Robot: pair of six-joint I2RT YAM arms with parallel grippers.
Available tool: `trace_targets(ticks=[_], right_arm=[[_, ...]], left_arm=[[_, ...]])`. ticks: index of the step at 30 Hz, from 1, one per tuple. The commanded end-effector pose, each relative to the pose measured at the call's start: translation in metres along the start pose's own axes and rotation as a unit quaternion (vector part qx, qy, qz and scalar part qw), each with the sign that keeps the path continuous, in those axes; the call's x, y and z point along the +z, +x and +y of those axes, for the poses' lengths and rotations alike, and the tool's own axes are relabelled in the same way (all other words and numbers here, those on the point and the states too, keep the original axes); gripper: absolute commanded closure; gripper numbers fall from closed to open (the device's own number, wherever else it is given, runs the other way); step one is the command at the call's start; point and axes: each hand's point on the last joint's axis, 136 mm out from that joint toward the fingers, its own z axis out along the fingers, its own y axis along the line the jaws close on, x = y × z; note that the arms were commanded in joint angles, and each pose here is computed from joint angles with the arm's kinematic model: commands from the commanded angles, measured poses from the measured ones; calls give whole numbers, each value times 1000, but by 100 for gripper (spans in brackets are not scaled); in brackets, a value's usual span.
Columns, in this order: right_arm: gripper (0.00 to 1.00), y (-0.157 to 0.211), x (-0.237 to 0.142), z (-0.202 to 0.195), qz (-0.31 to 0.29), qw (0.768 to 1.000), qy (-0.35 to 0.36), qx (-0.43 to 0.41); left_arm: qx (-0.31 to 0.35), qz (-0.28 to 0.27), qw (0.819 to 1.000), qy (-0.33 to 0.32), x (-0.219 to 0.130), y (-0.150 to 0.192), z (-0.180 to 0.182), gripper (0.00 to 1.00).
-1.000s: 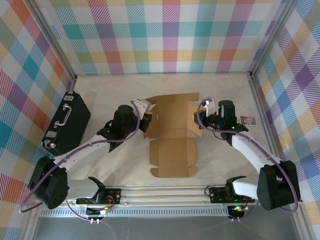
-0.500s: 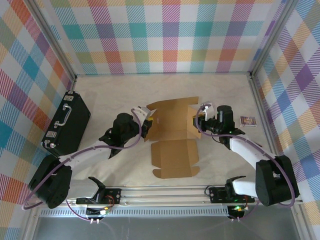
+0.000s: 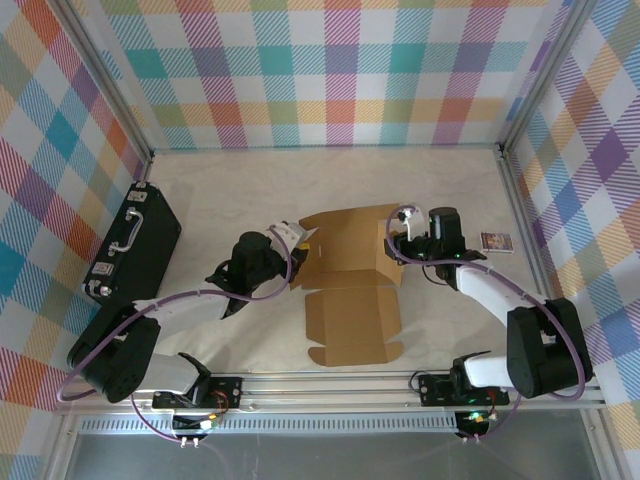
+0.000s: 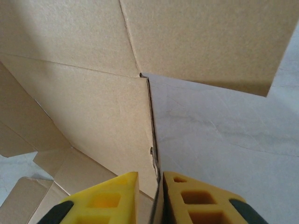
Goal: Fold the paper box
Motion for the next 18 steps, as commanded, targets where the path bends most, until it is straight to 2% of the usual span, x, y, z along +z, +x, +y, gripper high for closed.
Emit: trace_targets(ticks=[1, 3, 5, 7, 15, 18], right_arm=[[76, -8, 0, 8, 3, 1000, -21, -8], [71, -8, 0, 9, 5, 1000, -22, -5], [59, -7, 0, 8, 10, 1000, -19, 2], [53, -7, -1, 8, 16, 1000, -19, 13], [40, -6, -8, 9, 32, 998, -9, 47], [30, -10, -18, 9, 19, 999, 6, 45]], left_arm=[[21, 19, 999, 32, 0, 16, -15, 100], [22, 19, 999, 33, -1, 15, -16, 100], [22, 21, 999, 30, -2, 14, -15, 100], [22, 25, 999, 25, -2, 13, -13, 100], [32, 28, 999, 23, -4, 14, -14, 100], [36, 26, 999, 18, -5, 13, -14, 100]])
